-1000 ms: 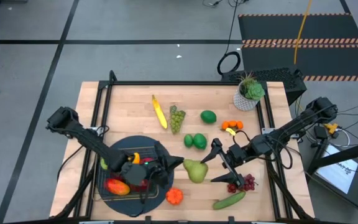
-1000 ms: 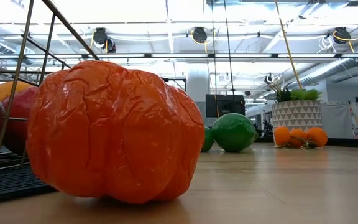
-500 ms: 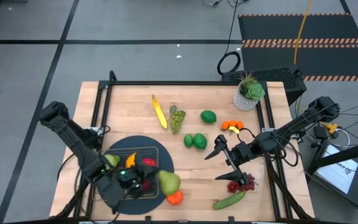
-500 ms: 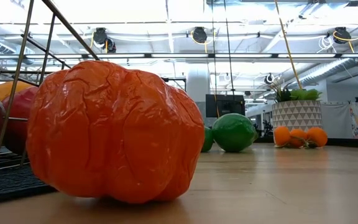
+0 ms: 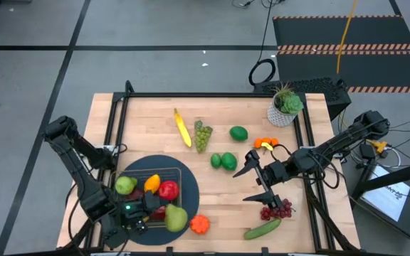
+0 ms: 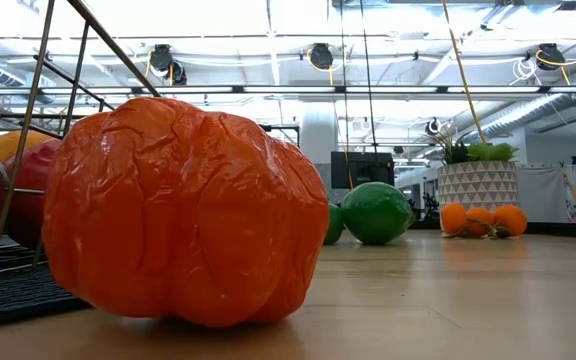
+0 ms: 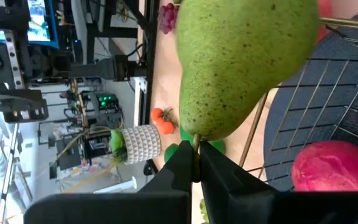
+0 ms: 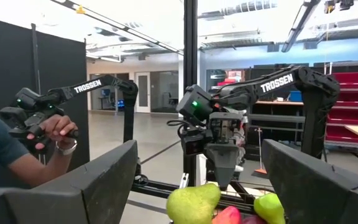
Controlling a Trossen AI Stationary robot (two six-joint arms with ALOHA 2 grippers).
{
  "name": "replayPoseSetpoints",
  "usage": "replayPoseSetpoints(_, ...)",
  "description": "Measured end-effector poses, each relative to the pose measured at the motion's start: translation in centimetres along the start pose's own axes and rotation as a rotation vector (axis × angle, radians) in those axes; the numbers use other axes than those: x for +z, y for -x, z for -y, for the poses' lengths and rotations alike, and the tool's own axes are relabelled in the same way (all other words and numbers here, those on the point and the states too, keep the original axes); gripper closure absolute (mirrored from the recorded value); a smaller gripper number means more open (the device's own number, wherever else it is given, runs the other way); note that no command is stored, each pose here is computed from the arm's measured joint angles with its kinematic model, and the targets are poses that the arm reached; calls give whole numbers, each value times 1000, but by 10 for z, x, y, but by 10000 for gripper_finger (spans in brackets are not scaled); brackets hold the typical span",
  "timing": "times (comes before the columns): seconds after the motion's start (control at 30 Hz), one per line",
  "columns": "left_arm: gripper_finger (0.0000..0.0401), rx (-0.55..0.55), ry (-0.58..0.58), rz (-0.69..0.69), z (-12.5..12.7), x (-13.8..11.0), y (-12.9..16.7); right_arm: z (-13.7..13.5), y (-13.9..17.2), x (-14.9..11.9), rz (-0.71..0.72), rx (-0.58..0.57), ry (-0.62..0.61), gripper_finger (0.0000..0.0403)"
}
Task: Build produce basket
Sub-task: Put the pear into the gold wire basket
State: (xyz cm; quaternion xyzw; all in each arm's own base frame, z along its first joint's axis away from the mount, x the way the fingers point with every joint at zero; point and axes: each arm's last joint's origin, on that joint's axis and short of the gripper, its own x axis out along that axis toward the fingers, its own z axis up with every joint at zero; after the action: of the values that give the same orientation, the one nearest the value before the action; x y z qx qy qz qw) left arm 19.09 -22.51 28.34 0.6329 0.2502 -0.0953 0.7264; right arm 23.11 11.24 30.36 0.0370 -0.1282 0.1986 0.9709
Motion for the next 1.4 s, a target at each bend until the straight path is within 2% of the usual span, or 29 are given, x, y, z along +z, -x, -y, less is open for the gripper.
replayPoseSetpoints(0.23, 375, 0, -5, 1, 0, 0, 0, 0, 0, 0, -1, 0, -7, 67)
replayPoseSetpoints(0.47, 391, 1, 15, 1, 0, 0, 0, 0, 0, 0, -1, 0, -7, 67)
replayPoseSetpoints(0.63, 371, 14, 30, -5, 0, 0, 0, 0, 0, 0, -1, 0, -8, 67)
replayPoseSetpoints(0.83, 392, 97, 299, -26, -15, -9, 5, 0, 0, 0, -1, 0, -8, 67)
replayPoseSetpoints(1.0, 378, 171, 549, -26, -34, -26, 15, 0, 0, 0, -1, 0, -8, 67)
replayPoseSetpoints(1.2, 392, 286, 866, -37, -52, -45, 22, 0, 0, 0, -1, 0, -8, 67)
replayPoseSetpoints(1.4, 372, 321, 1130, 16, -64, -54, 26, 0, 0, 0, -1, 0, -7, 67)
